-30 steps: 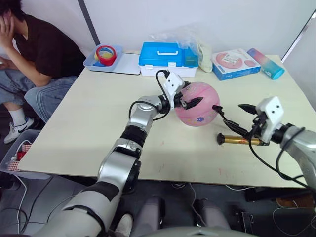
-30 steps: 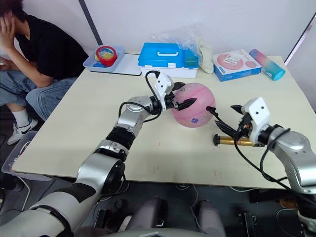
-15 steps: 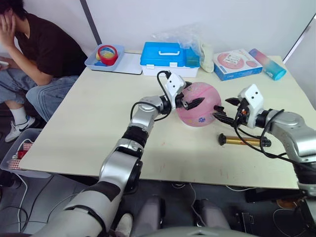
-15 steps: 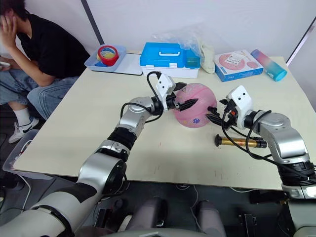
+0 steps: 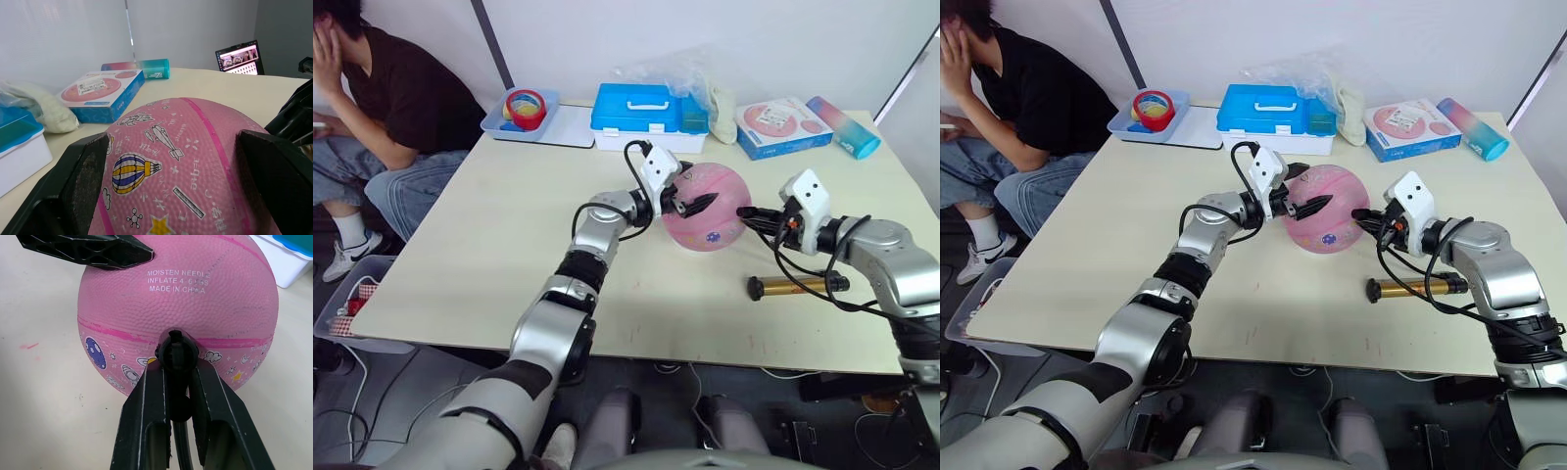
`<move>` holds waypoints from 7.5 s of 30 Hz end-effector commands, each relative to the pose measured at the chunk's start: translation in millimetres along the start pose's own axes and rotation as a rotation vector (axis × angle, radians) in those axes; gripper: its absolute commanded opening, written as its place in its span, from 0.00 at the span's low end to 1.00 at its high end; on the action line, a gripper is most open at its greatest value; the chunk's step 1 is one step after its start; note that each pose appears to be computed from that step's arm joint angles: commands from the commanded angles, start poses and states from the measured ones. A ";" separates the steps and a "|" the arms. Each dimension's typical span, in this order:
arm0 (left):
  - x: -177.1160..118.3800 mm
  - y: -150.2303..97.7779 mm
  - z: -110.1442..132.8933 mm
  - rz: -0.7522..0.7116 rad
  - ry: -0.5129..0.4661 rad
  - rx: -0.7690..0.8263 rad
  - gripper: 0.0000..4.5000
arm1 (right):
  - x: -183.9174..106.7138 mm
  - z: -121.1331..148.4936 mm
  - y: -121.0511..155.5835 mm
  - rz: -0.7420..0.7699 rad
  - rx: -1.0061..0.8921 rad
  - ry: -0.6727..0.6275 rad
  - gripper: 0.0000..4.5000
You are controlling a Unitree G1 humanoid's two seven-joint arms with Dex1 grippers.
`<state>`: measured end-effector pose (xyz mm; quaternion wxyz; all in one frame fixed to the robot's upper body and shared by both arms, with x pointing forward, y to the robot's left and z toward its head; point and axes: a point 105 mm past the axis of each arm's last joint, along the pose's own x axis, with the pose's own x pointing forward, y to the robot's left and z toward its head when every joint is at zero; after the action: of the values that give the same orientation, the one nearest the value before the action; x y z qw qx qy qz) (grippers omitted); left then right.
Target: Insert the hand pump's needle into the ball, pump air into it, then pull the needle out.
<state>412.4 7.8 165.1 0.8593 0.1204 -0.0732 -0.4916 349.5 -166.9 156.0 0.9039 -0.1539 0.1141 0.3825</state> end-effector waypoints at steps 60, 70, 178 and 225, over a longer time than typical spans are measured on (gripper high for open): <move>-7.8 -30.2 -84.0 0.000 0.266 -0.092 1.00 | -60.3 41.9 -15.5 -0.117 -0.094 -0.084 0.01; -8.0 -33.1 -87.6 -0.002 0.275 -0.096 1.00 | -65.4 44.7 -18.2 -0.127 -0.099 -0.085 0.01; -83.8 -13.7 30.5 -0.389 -0.153 0.036 1.00 | -65.6 -57.7 -30.6 -0.386 -0.091 -0.067 0.01; -212.3 -37.2 -78.1 -0.018 0.186 -0.159 1.00 | -144.6 -122.6 33.8 -0.457 0.173 -0.138 0.98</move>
<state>292.3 176.4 73.8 0.8539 0.0751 0.0621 -0.5112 220.8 -279.6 70.5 0.9784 -0.0690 0.0756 0.1794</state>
